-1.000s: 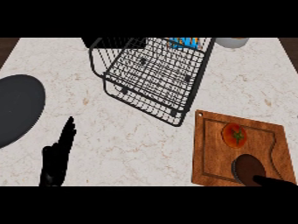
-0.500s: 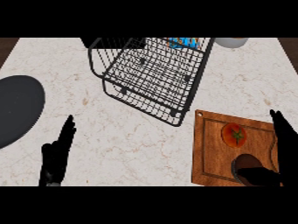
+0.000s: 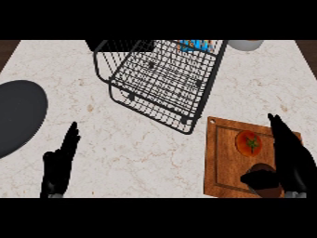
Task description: Pick the tomato from the cutting board and place it in the tiered basket
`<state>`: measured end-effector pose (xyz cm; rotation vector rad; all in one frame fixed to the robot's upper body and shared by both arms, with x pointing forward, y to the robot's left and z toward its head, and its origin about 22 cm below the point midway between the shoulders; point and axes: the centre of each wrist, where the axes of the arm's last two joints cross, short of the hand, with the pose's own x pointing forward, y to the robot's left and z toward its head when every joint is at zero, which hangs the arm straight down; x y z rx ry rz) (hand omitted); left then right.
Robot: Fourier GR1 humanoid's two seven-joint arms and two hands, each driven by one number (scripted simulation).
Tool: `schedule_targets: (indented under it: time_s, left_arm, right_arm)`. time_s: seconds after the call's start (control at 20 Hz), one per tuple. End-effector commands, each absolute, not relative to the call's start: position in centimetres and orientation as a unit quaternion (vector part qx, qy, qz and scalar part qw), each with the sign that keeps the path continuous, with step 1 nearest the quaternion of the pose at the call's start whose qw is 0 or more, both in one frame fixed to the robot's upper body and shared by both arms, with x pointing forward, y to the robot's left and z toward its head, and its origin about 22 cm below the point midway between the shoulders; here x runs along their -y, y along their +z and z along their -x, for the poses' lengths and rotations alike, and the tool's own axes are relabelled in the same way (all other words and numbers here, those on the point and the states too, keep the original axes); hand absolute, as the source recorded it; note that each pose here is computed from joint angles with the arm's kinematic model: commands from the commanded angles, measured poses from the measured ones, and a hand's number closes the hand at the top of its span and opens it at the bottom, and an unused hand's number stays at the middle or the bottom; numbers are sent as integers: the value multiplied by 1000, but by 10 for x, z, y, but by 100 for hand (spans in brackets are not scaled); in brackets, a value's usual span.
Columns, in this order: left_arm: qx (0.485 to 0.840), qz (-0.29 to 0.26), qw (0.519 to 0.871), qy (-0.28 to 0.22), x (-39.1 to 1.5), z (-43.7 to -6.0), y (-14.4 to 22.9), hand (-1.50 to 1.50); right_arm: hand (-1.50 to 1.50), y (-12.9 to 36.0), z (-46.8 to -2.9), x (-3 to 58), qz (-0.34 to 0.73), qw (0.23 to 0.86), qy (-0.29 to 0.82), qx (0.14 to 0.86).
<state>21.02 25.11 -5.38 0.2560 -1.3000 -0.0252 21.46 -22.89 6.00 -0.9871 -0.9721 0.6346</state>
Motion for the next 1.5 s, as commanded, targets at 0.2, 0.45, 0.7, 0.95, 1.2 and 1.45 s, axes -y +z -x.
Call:
schedule_targets:
  time_s: [0.2,0.45,0.7,0.95,1.2,1.45]
  left_arm:
    - [601,-123,790,-11,-244,-194,-70,0]
    - [610,-126,782,-7,-244,-224,-43,0]
    - [595,-120,794,-14,-242,-203,-62,0]
    - [601,-122,790,-17,-235,-216,-64,0]
    - [607,-111,787,-10,-248,-218,-53,0]
    - [602,-115,790,-6,-255,-212,-61,0]
  right_arm:
    - [-150,63,-235,211,451,749,311,372]
    - [-150,48,-239,235,436,750,313,387]
    - [-150,35,-244,215,426,762,321,367]
    - [-150,42,-258,247,407,778,318,357]
    - [-150,31,-253,243,404,782,324,346]
    - [-150,-3,-255,247,396,788,325,342]
